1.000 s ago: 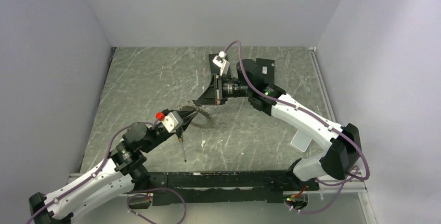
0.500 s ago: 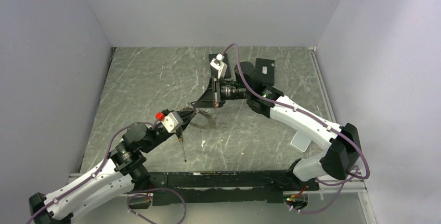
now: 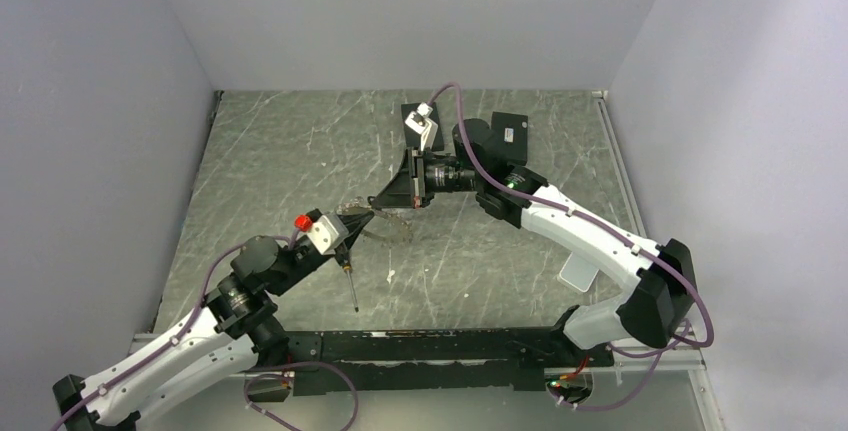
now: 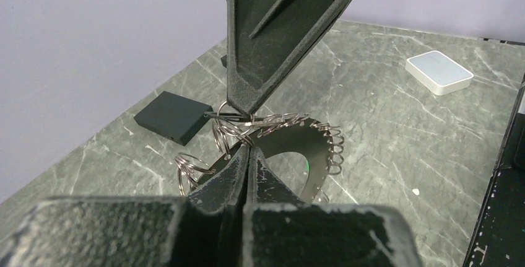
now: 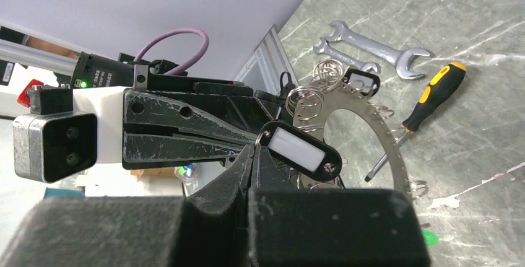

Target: Put the keys on the keyring

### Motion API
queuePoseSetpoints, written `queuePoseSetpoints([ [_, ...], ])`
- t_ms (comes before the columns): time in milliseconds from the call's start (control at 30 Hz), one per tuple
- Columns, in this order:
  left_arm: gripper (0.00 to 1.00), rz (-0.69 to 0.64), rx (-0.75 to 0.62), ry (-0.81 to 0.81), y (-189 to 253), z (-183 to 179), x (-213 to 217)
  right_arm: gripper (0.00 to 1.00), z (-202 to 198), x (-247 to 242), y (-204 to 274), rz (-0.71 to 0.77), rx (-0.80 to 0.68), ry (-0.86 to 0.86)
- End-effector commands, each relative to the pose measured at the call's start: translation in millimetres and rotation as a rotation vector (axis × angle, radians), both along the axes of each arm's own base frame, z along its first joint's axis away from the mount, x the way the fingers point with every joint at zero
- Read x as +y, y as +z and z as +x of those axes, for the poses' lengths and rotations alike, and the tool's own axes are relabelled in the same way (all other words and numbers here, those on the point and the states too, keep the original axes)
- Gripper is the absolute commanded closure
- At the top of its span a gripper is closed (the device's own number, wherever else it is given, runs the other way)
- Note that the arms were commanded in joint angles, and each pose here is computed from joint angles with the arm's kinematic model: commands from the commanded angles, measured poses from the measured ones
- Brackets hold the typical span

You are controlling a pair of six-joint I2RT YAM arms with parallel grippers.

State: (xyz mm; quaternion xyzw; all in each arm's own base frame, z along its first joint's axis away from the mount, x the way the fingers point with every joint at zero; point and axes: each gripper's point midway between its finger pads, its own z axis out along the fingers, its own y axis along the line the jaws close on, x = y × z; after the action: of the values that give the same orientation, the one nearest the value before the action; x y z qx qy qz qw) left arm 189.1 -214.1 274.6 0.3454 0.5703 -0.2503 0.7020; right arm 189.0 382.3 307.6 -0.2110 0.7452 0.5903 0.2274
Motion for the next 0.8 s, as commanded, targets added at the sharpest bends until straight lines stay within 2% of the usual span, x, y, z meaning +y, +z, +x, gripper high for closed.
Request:
queuePoseSetpoints([
  [0,0.95,-0.107,-0.073,-0.012,48,-4,1,1.00,-10,-2,16,0.043,-0.042,0.026],
  [500,0.80,-0.131,-0.079,-0.068,53,-12,-6,1.00,-4,-3,10,0.023,-0.056,-0.002],
  [767,0.82,-0.192,-0.065,-0.031,59,-10,2,1.00,-3,-4,8,0.016,-0.060,-0.010],
])
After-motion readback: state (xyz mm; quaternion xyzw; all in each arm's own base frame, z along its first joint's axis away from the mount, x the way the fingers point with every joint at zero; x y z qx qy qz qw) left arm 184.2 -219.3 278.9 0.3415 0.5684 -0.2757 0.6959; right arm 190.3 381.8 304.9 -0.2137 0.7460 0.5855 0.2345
